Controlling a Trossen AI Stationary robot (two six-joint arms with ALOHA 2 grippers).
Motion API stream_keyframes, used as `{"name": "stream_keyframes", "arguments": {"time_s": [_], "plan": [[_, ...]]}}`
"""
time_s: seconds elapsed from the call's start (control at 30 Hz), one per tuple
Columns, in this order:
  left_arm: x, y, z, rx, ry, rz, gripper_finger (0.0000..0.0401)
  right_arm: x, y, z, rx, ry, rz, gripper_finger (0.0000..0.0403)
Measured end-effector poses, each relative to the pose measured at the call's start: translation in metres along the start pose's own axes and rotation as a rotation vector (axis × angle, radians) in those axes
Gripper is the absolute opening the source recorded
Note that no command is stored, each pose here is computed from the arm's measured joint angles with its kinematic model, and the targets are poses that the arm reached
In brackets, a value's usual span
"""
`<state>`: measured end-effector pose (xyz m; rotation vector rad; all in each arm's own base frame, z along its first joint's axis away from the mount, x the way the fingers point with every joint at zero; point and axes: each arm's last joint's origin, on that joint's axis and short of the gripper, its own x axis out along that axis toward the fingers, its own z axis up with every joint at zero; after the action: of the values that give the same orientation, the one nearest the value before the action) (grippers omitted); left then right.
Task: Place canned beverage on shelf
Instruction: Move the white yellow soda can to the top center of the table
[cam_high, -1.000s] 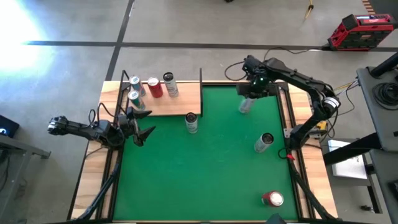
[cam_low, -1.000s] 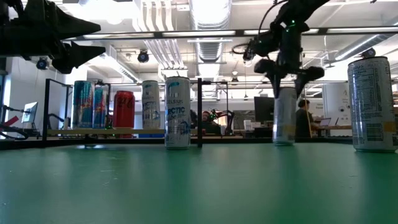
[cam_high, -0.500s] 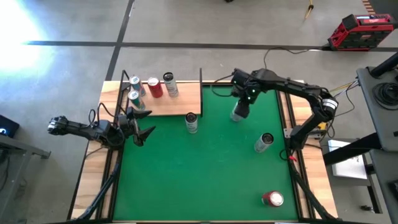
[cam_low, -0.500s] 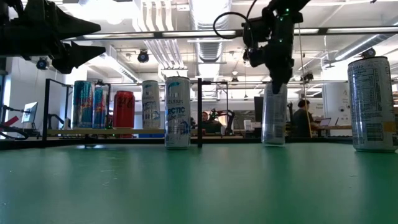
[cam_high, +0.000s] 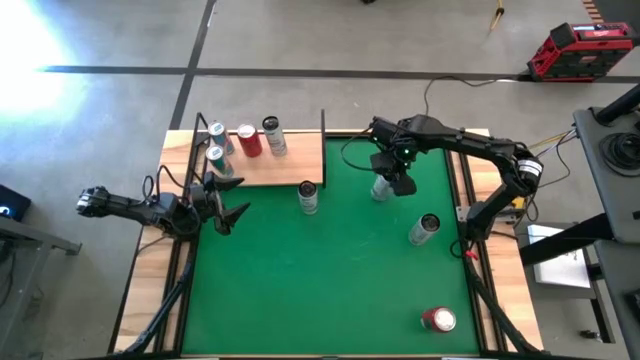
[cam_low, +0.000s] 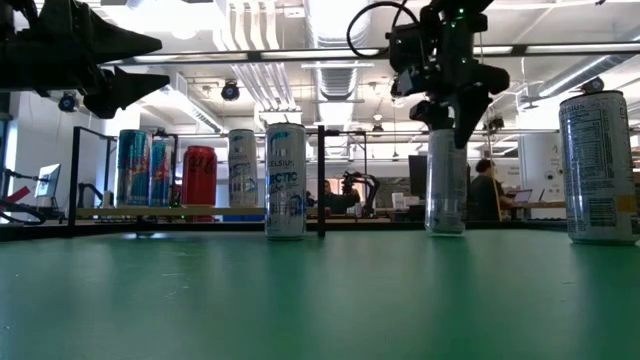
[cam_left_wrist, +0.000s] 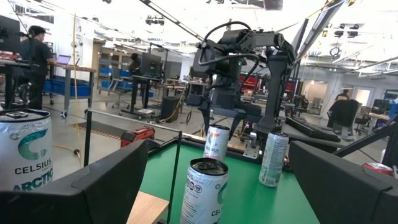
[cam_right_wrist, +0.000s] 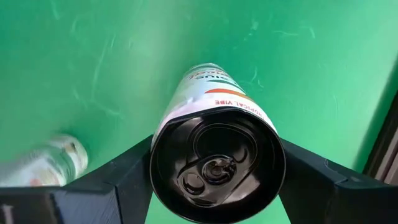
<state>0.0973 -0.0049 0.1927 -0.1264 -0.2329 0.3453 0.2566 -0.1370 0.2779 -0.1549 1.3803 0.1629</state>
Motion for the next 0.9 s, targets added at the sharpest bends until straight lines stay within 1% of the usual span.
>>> {"name": "stream_keyframes", "arguments": {"time_s": [0.13,0.23,0.27,0.43,0.7,0.8,0.9], "plan": [[0.0,0.0,0.0,0.0,0.0,0.0,0.0375,-0.0002,0.0015,-0.0018,-0.086,0.016,0.018,0.0266],[0.0,0.0,0.0,0.0,0.0,0.0,0.0375,-0.0002,0.0019,-0.0022,-0.103,0.02,0.024,0.0266],[0.0,0.0,0.0,0.0,0.0,0.0,0.0375,-0.0002,0.0017,-0.0019,-0.086,0.017,0.021,0.0267],[0.0,0.0,0.0,0.0,0.0,0.0,0.0375,-0.0002,0.0002,-0.0004,0.073,0.002,0.006,0.0267],[0.0,0.0,0.0,0.0,0.0,0.0,0.0375,-0.0002,0.0002,-0.0005,0.198,0.003,0.004,0.0271],[0.0,0.0,0.0,0.0,0.0,0.0,0.0375,-0.0002,-0.0003,-0.0002,0.231,0.004,-0.005,0.0286],[0.0,0.0,0.0,0.0,0.0,0.0,0.0375,-0.0009,-0.0001,-0.0004,0.232,0.002,-0.007,0.0306]]}}
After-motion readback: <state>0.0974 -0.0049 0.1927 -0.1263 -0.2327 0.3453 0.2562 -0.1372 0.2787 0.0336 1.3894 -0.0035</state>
